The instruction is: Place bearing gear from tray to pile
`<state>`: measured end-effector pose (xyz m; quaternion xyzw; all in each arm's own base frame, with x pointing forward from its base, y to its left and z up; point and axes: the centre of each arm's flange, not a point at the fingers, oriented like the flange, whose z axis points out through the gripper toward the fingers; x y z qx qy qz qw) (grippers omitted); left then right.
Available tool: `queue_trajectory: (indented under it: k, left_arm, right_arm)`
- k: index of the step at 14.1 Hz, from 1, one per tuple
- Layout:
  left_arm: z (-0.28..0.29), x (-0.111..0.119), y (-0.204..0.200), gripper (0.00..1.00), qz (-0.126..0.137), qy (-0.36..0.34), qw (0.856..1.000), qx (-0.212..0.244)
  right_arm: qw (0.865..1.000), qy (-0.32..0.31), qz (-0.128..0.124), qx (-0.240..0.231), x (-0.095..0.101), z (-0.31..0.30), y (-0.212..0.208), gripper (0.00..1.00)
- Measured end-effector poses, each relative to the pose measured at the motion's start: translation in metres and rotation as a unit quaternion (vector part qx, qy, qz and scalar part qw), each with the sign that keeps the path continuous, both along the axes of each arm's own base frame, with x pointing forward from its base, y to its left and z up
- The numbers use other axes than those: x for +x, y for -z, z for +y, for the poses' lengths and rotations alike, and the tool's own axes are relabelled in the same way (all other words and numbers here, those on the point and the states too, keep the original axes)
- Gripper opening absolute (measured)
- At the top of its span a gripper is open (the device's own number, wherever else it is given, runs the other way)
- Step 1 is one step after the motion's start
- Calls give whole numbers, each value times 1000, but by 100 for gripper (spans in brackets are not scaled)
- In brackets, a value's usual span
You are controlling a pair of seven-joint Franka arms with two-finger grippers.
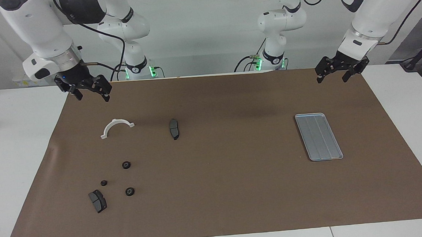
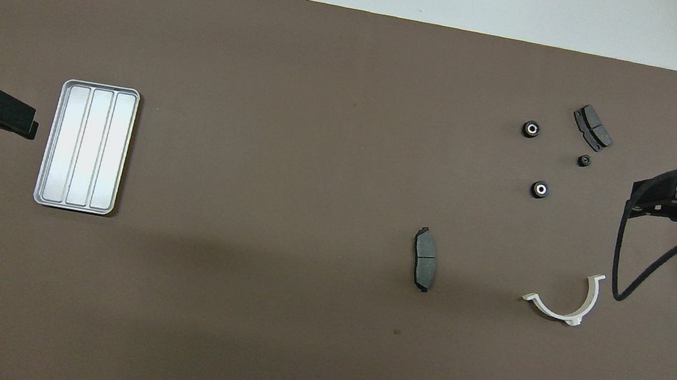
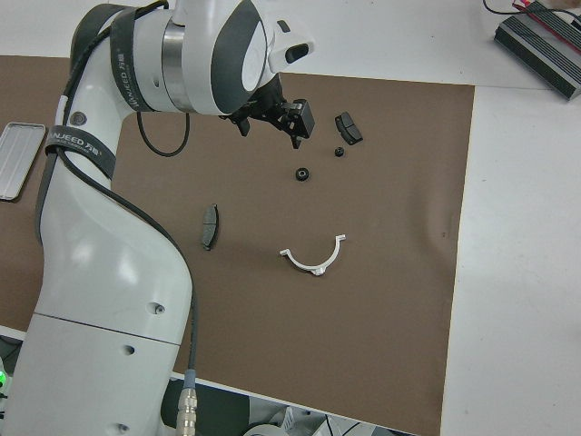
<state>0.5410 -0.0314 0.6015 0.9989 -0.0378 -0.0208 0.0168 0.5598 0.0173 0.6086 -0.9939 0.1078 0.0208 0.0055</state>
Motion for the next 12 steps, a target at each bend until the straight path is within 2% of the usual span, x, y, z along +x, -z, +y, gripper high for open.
queue_trajectory:
  k: [3, 6, 12]
  left_arm:
    - [0, 0, 0, 100, 0, 0, 1000, 0]
    - [0, 0, 0, 100, 0, 0, 1000, 0]
    - [0, 0, 0, 100, 0, 0, 1000, 0]
  right_arm:
    - [1000, -17, -17, 1, 4, 1, -3, 100]
    - [998, -60, -18, 2, 4, -3, -3, 100]
    - [998, -61, -18, 2, 4, -6, -3, 100]
